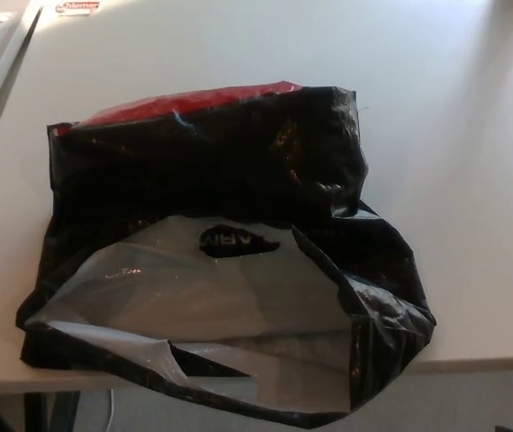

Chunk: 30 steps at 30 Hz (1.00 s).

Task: A plastic bag is kept infront of the robot in the middle of the desk and the robot uses both its hands to grab it from the top and lifts it up and then releases it.

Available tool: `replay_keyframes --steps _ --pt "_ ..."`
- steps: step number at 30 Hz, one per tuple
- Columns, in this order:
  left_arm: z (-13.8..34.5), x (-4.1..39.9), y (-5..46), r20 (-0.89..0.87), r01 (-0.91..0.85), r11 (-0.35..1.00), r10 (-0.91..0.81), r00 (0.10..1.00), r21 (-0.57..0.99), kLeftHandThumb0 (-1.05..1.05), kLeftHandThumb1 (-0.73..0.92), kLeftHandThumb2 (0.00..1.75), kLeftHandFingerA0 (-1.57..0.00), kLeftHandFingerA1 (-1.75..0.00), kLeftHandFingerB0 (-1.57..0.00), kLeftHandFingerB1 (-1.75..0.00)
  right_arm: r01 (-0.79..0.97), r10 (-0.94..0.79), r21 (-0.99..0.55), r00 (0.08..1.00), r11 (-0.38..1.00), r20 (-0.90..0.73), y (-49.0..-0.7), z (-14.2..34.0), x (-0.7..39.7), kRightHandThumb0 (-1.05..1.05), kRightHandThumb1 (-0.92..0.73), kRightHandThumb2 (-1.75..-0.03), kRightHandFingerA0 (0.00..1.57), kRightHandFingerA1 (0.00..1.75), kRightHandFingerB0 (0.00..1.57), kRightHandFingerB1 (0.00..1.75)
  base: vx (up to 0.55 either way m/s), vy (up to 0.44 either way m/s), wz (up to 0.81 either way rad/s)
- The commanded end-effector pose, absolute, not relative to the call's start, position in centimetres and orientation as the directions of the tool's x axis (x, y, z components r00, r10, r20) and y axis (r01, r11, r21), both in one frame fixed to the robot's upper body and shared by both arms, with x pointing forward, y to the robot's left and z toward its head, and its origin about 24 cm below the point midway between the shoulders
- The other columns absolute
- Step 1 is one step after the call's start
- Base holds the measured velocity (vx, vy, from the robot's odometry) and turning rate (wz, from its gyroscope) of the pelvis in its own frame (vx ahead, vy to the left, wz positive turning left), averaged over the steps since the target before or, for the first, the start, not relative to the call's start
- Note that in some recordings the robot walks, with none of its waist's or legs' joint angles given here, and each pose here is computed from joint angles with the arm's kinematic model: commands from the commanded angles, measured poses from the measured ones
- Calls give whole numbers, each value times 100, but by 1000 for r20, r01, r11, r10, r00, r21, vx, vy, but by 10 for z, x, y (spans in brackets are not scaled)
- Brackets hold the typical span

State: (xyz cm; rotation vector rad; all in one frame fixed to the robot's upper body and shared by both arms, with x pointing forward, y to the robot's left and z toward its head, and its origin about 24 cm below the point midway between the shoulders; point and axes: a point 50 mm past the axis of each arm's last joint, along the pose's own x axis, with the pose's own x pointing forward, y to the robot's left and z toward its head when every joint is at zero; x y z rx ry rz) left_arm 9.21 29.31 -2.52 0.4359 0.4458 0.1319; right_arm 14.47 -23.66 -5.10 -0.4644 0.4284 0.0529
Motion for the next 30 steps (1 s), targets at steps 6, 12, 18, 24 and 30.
replay_keyframes --steps 6,12,18,24,30 --pt "67 99 284 24 -28 866 18 1000 500 -27 41 88 -38 -60 -7 -46 7 3 -459 1000 888 19 -225 14 152 -54 -41 -70 53 51 14 37 0 0 0" --pt "75 91 278 160 -100 852 19 987 514 -36 55 57 -48 -44 -24 -30 36 33 -502 991 864 129 -226 21 144 -55 -42 -70 49 50 14 37 0 0 0" --pt "89 86 279 251 -171 809 30 967 562 -28 37 85 -47 -63 -9 -46 30 75 -505 980 863 186 -224 29 144 -48 -49 -55 57 43 15 27 0 0 0" --pt "93 101 294 251 -191 715 22 968 673 -35 52 56 -53 -45 -24 -31 32 99 -542 973 840 210 -226 35 155 -47 -47 -54 54 43 13 27 0 0 0" --pt "83 130 327 263 -222 581 14 965 783 -31 44 53 -40 -38 -30 -31 21 189 -706 957 708 218 -227 49 190 -60 -41 -71 37 48 8 34 0 0 0"
